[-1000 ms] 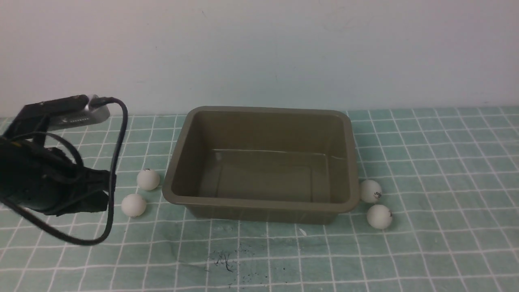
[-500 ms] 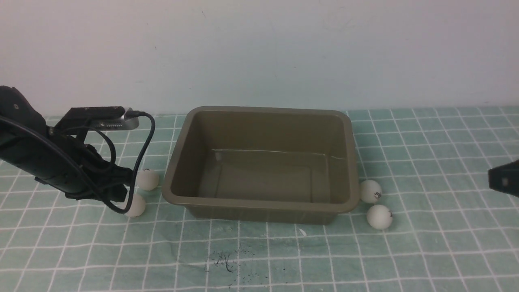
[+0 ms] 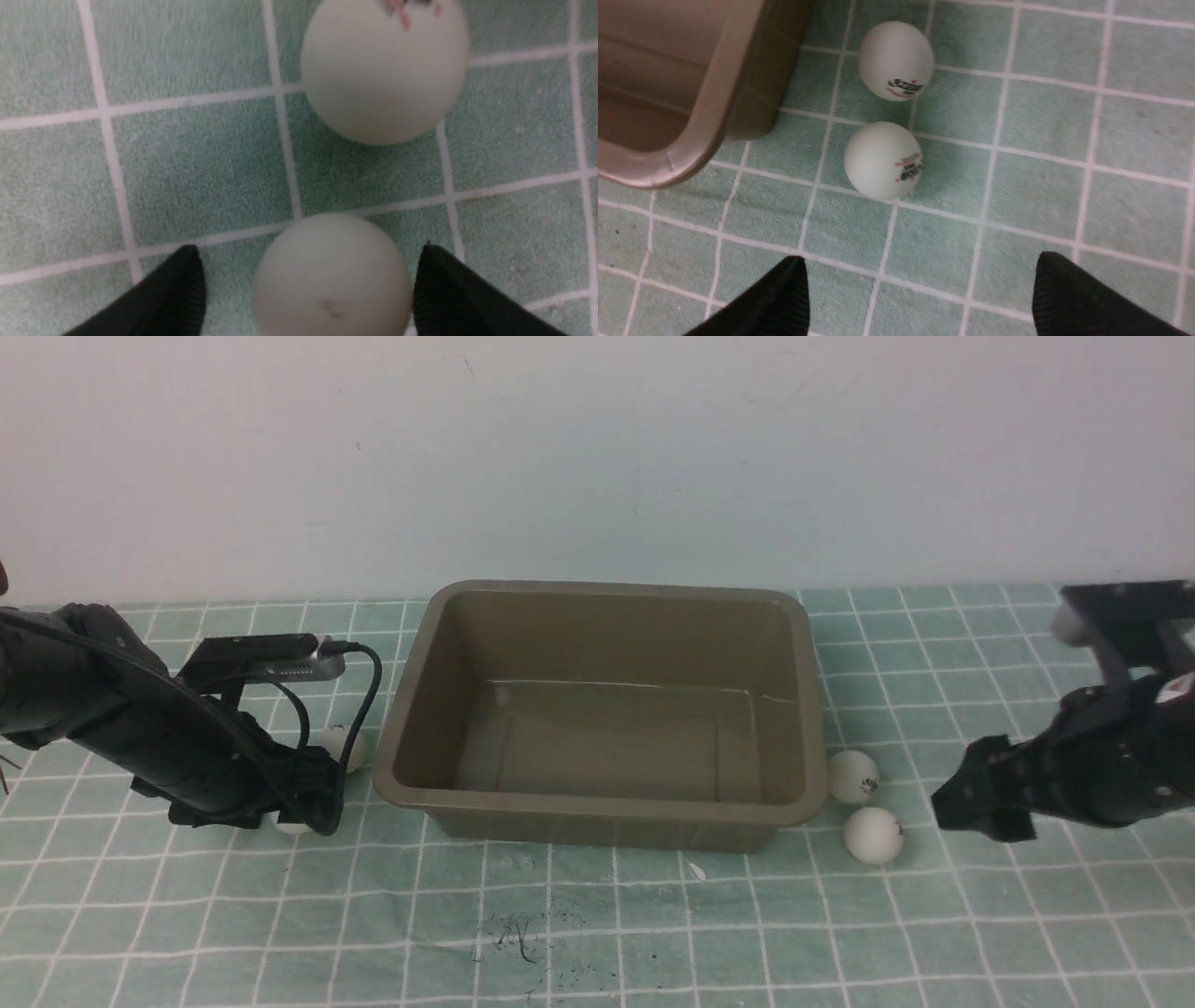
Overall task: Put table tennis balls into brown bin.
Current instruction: 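Reach for and grasp a ping pong ball on the table beside the basket, then drop the ball into the bin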
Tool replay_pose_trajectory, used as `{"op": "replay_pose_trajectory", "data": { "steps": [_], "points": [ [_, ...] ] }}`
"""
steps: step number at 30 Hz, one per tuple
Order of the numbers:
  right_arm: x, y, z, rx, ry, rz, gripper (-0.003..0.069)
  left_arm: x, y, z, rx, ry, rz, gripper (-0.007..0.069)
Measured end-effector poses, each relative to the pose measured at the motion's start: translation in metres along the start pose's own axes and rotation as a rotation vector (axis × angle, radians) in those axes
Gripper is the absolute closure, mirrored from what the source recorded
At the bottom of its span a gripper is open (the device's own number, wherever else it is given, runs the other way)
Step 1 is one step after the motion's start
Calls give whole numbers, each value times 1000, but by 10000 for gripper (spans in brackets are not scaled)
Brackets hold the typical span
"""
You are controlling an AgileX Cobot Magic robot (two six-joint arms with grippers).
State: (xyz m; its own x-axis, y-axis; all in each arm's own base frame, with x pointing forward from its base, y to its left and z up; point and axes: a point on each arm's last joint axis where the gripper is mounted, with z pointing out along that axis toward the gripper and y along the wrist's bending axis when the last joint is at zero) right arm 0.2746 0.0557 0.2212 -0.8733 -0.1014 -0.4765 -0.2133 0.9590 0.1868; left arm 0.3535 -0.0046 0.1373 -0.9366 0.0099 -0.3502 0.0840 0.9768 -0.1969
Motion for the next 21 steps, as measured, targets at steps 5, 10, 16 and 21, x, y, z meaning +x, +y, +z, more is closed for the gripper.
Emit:
{"op": "replay_pose_trajectory", "data": {
  "steps": [5,10,16,21],
  "points": [
    [-4,-3,37,9,33,15,74,0,-1,-2,9,19,-2,277],
    [-12,-5,69,0,84,12,74,-14,-17,-46,53,-23,35,272],
    [-18,2,93,-19,118,8,74,-35,-48,-100,107,-204,126,272],
    [-17,6,105,-23,147,14,241,-43,-79,-92,169,-208,211,272]
  ]
}}
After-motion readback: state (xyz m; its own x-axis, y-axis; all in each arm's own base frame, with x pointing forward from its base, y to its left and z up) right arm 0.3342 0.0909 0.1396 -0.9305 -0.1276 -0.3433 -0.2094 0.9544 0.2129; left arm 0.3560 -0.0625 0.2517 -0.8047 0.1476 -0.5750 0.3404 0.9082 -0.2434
